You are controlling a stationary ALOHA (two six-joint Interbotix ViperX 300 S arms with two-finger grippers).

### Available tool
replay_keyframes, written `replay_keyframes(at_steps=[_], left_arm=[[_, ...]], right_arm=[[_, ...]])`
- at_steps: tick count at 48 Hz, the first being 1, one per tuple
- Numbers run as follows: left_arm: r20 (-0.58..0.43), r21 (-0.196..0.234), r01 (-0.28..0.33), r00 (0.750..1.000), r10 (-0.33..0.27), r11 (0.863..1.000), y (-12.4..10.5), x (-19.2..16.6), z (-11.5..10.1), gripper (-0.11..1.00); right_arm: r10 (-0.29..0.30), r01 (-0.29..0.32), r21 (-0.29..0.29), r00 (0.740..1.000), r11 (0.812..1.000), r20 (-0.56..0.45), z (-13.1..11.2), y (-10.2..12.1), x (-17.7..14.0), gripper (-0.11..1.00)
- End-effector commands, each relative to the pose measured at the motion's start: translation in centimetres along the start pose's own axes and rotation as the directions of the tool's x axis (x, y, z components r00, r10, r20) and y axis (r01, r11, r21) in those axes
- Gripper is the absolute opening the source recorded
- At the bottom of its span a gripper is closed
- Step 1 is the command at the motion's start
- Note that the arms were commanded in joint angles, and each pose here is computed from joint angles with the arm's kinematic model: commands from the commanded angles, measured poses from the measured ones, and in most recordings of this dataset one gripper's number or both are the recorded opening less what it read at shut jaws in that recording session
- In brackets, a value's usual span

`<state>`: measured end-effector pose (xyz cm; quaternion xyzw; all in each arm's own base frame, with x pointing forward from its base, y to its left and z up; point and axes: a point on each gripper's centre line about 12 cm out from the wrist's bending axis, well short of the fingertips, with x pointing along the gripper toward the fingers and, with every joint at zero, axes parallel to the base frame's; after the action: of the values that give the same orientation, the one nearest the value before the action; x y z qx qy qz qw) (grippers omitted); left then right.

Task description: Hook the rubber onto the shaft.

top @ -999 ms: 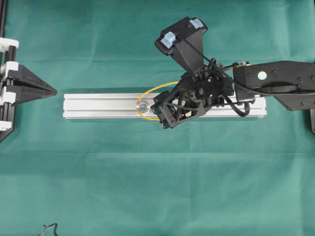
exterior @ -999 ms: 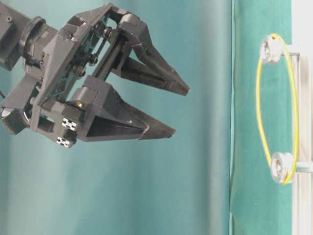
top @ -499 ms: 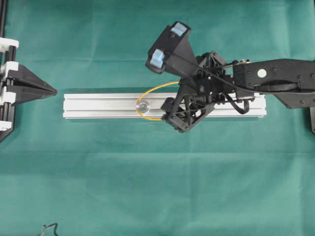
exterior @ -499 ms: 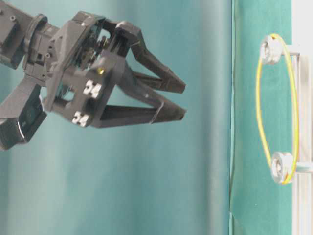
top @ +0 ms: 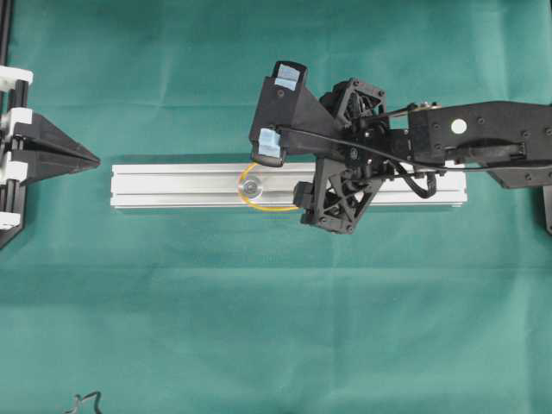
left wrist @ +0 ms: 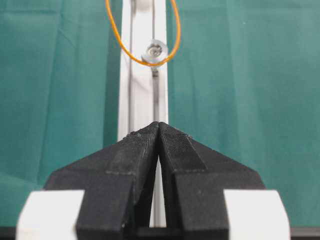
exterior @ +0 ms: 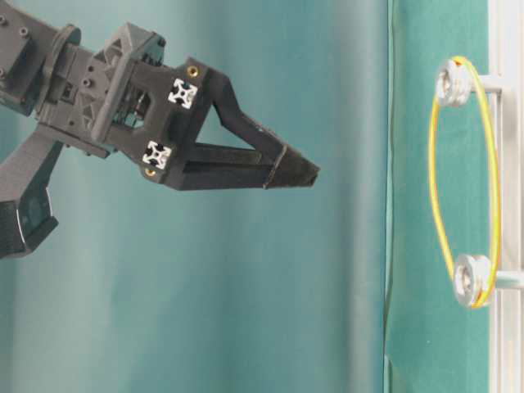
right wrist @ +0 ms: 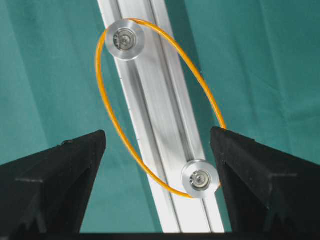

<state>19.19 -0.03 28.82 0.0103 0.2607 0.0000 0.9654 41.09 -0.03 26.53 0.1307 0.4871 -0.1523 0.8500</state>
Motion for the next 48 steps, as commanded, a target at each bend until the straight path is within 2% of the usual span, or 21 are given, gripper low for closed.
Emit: replay_keyframes(at_steps=[1,12,24,40,48], left_arm=[[0.029,0.002,0.0,1.0,0.0,1.0,0.0,-0.4,1.2,0.0],[0.028,0.003,0.0,1.0,0.0,1.0,0.0,-0.3,1.2,0.0],[0.029,0.005,0.0,1.0,0.0,1.0,0.0,-0.4,1.2,0.0],[0.034,0.005,0.0,0.999,0.0,1.0,0.0,-0.5,1.2,0.0],[0.035,0.005,0.0,0.999,0.0,1.0,0.0,-0.5,1.2,0.0]], right_arm=[[0.018,-0.018,0.0,0.999,1.0,0.042,0.6,0.1,-1.7,0.87],[0.024,-0.024,-0.015,0.998,1.0,0.06,0.6,-0.1,-2.4,0.87],[0.045,-0.041,-0.031,0.992,0.999,0.115,-0.1,-0.7,-4.1,0.81],[0.11,-0.102,-0.049,0.968,0.994,0.227,-2.4,-1.9,-6.2,0.81],[0.12,-0.103,-0.074,0.952,0.992,0.281,-3.6,-2.8,-7.5,0.81]])
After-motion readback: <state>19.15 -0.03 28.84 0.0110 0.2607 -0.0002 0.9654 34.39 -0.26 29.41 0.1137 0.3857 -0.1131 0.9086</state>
